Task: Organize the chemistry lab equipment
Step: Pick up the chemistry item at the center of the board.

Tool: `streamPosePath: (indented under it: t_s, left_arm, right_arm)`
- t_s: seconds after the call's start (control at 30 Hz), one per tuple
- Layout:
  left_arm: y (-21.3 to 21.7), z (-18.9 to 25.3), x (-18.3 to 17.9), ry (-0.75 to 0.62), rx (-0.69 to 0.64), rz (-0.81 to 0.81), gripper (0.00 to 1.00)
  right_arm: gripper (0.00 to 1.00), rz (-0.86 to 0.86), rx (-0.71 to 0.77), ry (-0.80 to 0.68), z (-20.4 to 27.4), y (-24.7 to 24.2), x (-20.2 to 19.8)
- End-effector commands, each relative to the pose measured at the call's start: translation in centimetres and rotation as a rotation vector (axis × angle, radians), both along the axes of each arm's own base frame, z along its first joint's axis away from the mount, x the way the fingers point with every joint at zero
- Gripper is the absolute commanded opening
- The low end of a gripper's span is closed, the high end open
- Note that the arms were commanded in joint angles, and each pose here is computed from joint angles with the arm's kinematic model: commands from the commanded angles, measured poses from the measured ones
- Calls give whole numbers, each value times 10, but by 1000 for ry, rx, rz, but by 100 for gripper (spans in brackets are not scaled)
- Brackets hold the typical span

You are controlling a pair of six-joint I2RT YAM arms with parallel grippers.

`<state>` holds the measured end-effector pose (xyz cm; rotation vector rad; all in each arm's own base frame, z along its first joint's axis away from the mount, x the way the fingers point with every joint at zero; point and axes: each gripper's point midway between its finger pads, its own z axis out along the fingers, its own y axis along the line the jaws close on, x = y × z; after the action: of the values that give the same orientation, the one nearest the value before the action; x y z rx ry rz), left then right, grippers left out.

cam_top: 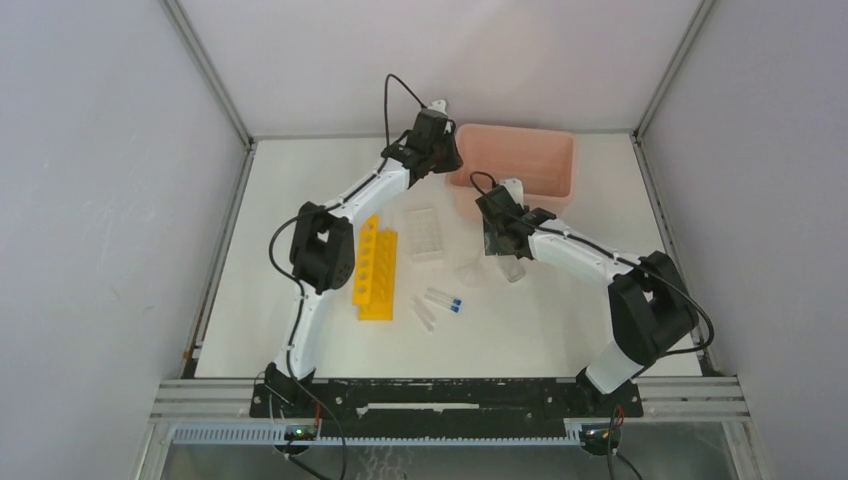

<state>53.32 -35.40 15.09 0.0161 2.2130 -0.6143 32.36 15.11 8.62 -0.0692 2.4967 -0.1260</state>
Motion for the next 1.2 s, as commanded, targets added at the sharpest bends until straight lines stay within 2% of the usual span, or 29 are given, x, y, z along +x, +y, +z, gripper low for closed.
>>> streamPosePath:
  t_s: [0.0,0.17,0.53,0.73,1.17]
  left_arm:
    - [11,39,2,-78,-16,28,0]
    - [14,31,3,-72,-11,34,0]
    - [23,31,7,-59,-33,49,0]
    - [27,32,7,-45,-42,55,0]
    - [30,35,7,-39,-49,59,0]
  right_arm:
    - [61,-25,39,-57,18,5,26]
    - [61,-18,26,-32,15,6,34]
    - [65,105,0,97,-2,3,18]
    - [70,116,12,149,-8,-1,11]
    - [73,117,-14,279,-26,-8,-5]
